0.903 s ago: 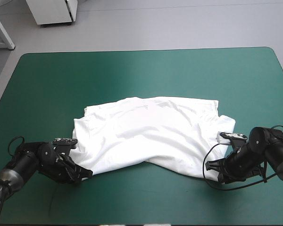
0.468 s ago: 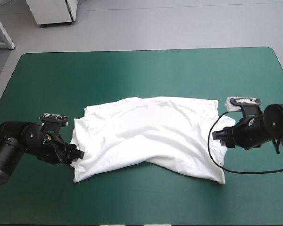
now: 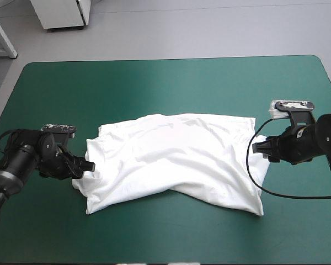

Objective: Fold the cloth

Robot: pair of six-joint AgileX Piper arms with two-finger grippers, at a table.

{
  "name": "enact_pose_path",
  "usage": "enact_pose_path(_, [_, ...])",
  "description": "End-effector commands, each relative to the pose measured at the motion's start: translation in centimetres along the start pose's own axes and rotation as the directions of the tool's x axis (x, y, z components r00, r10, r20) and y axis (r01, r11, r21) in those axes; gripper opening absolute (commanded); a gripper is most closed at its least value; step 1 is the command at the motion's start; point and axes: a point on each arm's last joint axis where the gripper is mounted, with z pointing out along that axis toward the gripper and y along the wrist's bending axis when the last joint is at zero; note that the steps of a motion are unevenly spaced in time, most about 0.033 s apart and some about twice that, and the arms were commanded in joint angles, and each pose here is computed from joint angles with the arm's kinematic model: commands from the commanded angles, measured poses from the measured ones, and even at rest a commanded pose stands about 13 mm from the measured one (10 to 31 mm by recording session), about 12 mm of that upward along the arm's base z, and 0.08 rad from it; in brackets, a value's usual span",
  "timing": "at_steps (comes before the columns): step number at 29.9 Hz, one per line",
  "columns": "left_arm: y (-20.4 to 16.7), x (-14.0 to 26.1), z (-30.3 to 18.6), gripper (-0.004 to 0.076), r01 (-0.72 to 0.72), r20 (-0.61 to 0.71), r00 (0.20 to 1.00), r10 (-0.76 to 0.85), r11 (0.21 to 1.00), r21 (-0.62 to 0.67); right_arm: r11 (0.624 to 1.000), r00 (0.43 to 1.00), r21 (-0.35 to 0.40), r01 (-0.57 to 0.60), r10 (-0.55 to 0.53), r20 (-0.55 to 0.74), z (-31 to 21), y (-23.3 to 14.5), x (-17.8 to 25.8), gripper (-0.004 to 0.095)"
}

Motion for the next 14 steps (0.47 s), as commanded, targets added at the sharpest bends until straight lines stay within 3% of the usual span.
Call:
enact_pose_path(1, [1.3, -1.2, 0.1, 0.0462, 0.056, 0.033, 0.998, -0.057, 0.998, 0.009, 1.0, 0.999, 0.01, 0.006, -0.007, 0.054, -1.5, 0.0, -0.1, 0.051])
enact_pose_path(7, [2.3, -1.6, 1.9, 0.0454, 0.076, 0.026, 0.997, -0.076, 0.997, 0.006, 1.0, 0.998, 0.021, 0.01, -0.011, 0.054, -1.5, -0.1, -0.1, 0.051])
enact_pose_path(14, [1.8, 0.7, 5.4, 0.0375, 0.114, -0.031, 0.993, -0.112, 0.993, 0.045, 0.998, 0.998, 0.063, 0.001, -0.005, 0.056, -1.5, -0.5, -0.1, 0.051])
